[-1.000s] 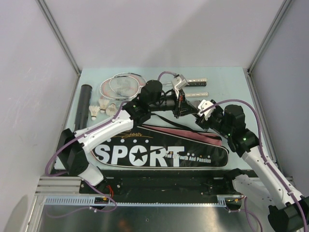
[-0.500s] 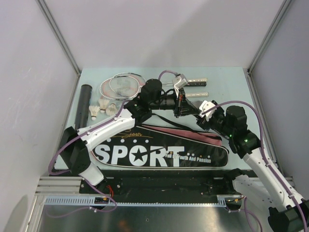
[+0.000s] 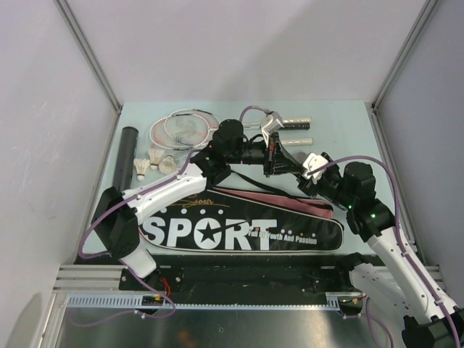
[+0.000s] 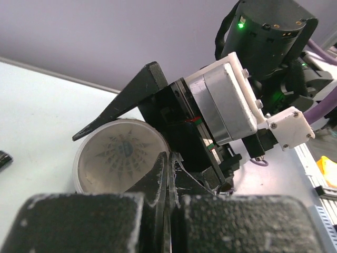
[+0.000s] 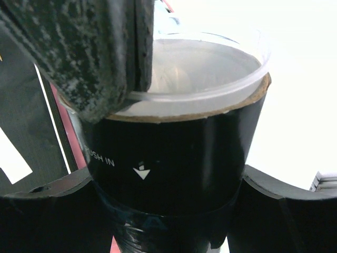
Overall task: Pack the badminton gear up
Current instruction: Close the lid on the shuttle tube.
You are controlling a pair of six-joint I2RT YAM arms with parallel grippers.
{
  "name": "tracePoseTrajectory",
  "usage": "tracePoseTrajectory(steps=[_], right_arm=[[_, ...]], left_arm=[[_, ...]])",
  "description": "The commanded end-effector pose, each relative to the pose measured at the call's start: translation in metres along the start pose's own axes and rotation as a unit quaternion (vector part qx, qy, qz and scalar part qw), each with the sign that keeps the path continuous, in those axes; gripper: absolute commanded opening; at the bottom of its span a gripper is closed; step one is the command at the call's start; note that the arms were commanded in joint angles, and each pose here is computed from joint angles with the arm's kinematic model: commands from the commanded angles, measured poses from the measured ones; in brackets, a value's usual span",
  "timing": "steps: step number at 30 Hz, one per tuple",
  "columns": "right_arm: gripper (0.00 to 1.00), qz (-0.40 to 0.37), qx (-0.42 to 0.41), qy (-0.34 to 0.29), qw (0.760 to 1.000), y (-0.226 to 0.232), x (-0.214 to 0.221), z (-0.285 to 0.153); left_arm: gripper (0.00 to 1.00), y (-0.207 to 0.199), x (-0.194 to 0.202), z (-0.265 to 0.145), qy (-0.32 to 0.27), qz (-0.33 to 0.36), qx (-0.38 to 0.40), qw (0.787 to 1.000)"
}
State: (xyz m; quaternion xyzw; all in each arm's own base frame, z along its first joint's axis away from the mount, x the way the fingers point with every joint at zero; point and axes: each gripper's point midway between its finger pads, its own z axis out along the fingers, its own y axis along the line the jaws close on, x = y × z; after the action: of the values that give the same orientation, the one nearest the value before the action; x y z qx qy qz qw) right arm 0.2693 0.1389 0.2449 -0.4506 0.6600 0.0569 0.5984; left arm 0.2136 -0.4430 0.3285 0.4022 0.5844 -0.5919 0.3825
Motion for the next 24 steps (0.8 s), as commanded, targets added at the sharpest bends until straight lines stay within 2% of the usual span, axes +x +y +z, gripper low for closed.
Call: tracePoseTrajectory(steps=[1, 6, 12, 15, 18, 22, 24], right_arm=[[0.17, -0.01, -0.027, -0.111, 0.993, 0.008, -0.05, -0.003], [0.17, -0.029, -0.041, -0.142, 0.989, 0.014, -0.06, -0.008], [0.15, -0.069, -0.072, -0.182, 0.978, 0.028, -0.074, -0.02], [0.15, -0.077, -0.088, -0.191, 0.974, 0.035, -0.077, -0.024], [0.14, -0.085, -0.089, -0.204, 0.971, 0.038, -0.084, -0.026], [0.14, -0.09, -0.085, -0.231, 0.965, 0.041, -0.1, -0.034], [0.14, -0.094, -0.09, -0.247, 0.96, 0.043, -0.107, -0.038]], left_arm=[[0.01, -0.017, 0.035, 0.016, 0.041, -0.041, 0.068, 0.996], [0.0, -0.013, 0.049, 0.021, 0.059, -0.064, 0.08, 0.993], [0.02, -0.022, 0.066, 0.023, 0.109, -0.097, 0.163, 0.976], [0.09, -0.021, 0.076, 0.023, 0.136, -0.13, 0.194, 0.963], [0.16, -0.009, 0.084, 0.03, 0.149, -0.17, 0.188, 0.956], [0.3, 0.01, 0.103, 0.04, 0.167, -0.212, 0.182, 0.945], [0.32, 0.019, 0.11, 0.049, 0.176, -0.22, 0.193, 0.94]])
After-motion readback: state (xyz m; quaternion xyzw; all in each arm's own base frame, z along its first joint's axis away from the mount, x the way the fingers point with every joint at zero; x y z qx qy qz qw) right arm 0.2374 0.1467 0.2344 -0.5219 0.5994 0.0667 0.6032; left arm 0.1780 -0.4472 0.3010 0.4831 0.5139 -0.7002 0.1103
